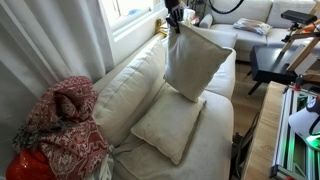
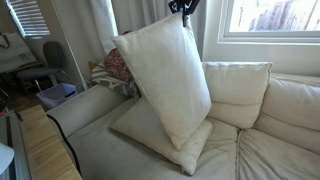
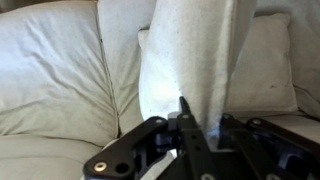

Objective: Put the white pillow on the right in a lying position and then put the other pillow on top of it

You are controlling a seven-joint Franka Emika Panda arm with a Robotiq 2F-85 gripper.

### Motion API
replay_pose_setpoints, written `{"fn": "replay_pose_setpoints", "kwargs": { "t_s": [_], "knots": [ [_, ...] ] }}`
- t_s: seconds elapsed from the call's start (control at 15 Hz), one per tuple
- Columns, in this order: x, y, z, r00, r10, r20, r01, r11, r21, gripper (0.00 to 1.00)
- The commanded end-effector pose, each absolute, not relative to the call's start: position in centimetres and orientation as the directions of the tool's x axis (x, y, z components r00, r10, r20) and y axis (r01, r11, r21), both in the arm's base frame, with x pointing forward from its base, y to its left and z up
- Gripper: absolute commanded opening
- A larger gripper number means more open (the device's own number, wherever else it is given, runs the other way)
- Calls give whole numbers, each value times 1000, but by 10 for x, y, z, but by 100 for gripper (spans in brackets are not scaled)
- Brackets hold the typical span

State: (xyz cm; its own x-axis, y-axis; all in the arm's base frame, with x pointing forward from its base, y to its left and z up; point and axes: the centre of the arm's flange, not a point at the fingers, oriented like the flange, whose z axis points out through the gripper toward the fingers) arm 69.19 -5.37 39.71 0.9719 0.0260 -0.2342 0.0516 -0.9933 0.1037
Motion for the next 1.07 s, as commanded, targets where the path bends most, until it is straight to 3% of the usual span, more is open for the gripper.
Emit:
{"fn": "replay_pose_setpoints", "kwargs": {
  "t_s": [0.0, 0.27, 0.53, 0.73, 0.8, 1.0],
  "knots": [
    [674, -4, 375, 930, 204, -305, 225, -974, 37, 4],
    [650, 72, 325, 875, 309, -372, 349, -936, 44, 4],
    [644, 117, 283, 934, 210, -290, 274, -940, 201, 4],
    [640, 133, 265, 954, 179, -242, 235, -945, 226, 4],
    [638, 139, 262, 954, 162, -252, 217, -954, 208, 42],
    [635, 143, 259, 953, 136, -271, 191, -963, 189, 56]
  ]
}}
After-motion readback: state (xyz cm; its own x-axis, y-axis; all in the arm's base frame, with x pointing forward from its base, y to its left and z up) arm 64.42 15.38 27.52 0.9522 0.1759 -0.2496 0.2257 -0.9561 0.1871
